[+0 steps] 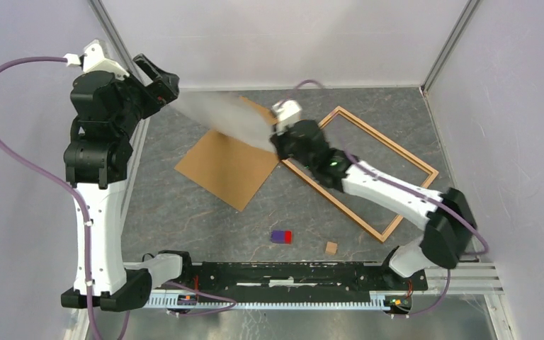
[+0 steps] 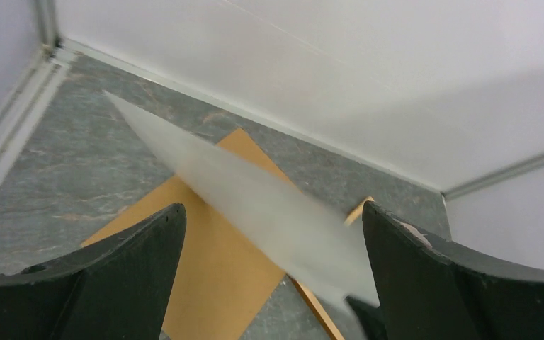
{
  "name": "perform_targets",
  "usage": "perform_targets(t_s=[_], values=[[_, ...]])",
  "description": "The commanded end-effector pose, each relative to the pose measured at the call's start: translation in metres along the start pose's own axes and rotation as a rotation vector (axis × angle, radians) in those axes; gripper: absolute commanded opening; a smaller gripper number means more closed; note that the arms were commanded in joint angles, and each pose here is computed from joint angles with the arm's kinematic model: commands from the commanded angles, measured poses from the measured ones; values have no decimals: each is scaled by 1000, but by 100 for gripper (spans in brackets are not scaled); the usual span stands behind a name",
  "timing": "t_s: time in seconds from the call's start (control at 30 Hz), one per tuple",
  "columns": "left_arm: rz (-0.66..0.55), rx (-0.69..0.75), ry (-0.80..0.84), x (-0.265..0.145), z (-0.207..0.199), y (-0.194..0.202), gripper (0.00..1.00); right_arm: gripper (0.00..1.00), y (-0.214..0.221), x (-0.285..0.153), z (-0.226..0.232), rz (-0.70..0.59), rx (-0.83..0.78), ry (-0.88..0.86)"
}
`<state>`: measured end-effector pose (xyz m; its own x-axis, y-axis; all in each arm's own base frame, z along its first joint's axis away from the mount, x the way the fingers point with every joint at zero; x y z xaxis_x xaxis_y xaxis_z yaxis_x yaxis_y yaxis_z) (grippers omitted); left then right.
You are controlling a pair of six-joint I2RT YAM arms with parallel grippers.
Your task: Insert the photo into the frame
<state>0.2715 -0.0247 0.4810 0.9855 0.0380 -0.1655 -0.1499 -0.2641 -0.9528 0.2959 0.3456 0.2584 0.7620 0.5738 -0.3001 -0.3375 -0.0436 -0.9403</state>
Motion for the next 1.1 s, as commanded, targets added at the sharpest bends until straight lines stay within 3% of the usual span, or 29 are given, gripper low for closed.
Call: perform_targets(t_s=[0.0,0.17,0.37,0.7,0.87,1.07], values=[[21,34,230,15,-33,3,100,0,-33,-33,-40,-101,426,-207],[78,-61,346,35,-54,11,100,0,3,-52,-105,-48,741,-279],[200,-118,466,60,-80,48,99,0,79,-90,-182,-16,990,-164],[452,0,586,80,-129,161,100,0,173,-158,-261,81,988,209],[489,51,624,78,-139,184,100,0,196,-175,-266,129,988,255],[509,91,598,83,-132,203,100,0,217,-191,-274,287,999,293]])
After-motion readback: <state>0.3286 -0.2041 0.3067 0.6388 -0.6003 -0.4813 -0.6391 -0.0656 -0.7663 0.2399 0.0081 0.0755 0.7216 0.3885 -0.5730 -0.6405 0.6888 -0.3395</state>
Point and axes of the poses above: each gripper's point midway between its finger pads, its own x axis out along the fingers, its own z axis along the line the jaws close on, y = z × x, the point moved 4 cm from there along -x, back along the fingers, and after that the axes turned 13 degrees about x, right-handed, at the moved point
